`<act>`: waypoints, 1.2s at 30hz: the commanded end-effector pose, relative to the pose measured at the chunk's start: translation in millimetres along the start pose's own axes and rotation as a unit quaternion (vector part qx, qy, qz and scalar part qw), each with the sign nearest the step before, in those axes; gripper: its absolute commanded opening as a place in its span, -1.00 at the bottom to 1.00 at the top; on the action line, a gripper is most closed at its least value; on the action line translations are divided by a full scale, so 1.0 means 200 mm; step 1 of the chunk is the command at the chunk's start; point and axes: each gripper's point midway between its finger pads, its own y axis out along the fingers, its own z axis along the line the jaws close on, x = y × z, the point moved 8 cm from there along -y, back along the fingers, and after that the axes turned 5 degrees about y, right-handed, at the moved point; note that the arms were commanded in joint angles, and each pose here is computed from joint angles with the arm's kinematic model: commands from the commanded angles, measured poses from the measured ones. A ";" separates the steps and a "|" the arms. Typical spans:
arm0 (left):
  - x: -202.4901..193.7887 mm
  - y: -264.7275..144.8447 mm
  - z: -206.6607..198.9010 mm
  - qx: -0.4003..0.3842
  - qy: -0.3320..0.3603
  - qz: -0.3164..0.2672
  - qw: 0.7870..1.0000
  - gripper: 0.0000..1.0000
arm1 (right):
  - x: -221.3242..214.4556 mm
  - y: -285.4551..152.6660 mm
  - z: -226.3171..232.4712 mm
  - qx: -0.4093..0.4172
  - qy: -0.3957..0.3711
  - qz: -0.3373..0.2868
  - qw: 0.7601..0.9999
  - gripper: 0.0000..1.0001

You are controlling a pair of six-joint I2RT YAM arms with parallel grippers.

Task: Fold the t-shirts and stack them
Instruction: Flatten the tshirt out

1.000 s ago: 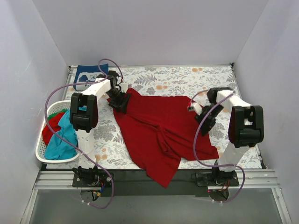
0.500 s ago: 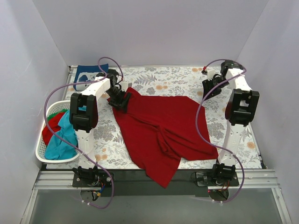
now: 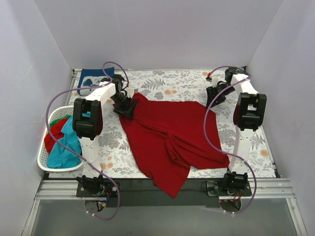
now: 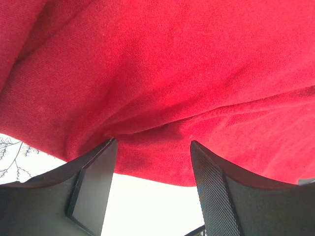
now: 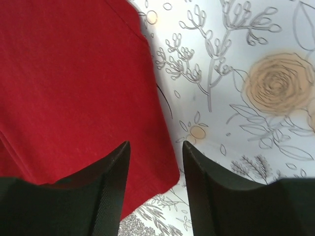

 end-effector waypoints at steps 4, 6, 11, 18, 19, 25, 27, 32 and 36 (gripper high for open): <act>0.02 -0.13 -0.05 0.003 0.010 -0.035 0.999 0.20 | 0.01 0.10 0.04 0.026 -0.001 0.007 1.000 -0.16; 0.01 -0.13 -0.05 0.004 0.009 -0.034 0.999 0.20 | 0.01 0.09 0.04 0.027 -0.001 0.004 1.000 -0.46; 0.00 -0.13 -0.05 0.005 0.011 -0.037 0.999 0.20 | 0.05 0.01 0.13 0.029 -0.032 -0.015 0.999 -0.97; -0.03 -0.13 -0.07 0.002 0.012 -0.044 0.999 0.20 | 0.03 -0.03 0.44 0.034 -0.108 -0.022 0.993 -0.97; -0.05 -0.13 -0.07 0.003 0.011 -0.042 0.999 0.19 | 0.05 -0.04 0.51 0.013 -0.141 -0.027 0.990 -0.97; -0.08 -0.13 -0.08 0.004 0.013 -0.039 0.999 0.20 | -0.26 0.14 0.81 0.025 -0.221 0.079 0.972 -0.63; -0.08 -0.14 -0.08 0.004 0.015 -0.038 0.999 0.20 | -0.34 0.14 0.86 0.039 -0.233 0.095 0.967 -0.29; -0.07 -0.14 -0.09 0.001 0.013 -0.038 0.999 0.20 | -0.24 0.03 0.84 0.046 -0.197 0.044 0.978 -0.01; -0.05 -0.14 -0.08 -0.003 0.012 -0.039 0.999 0.20 | -0.10 0.01 0.75 0.038 -0.138 0.018 0.990 -0.02</act>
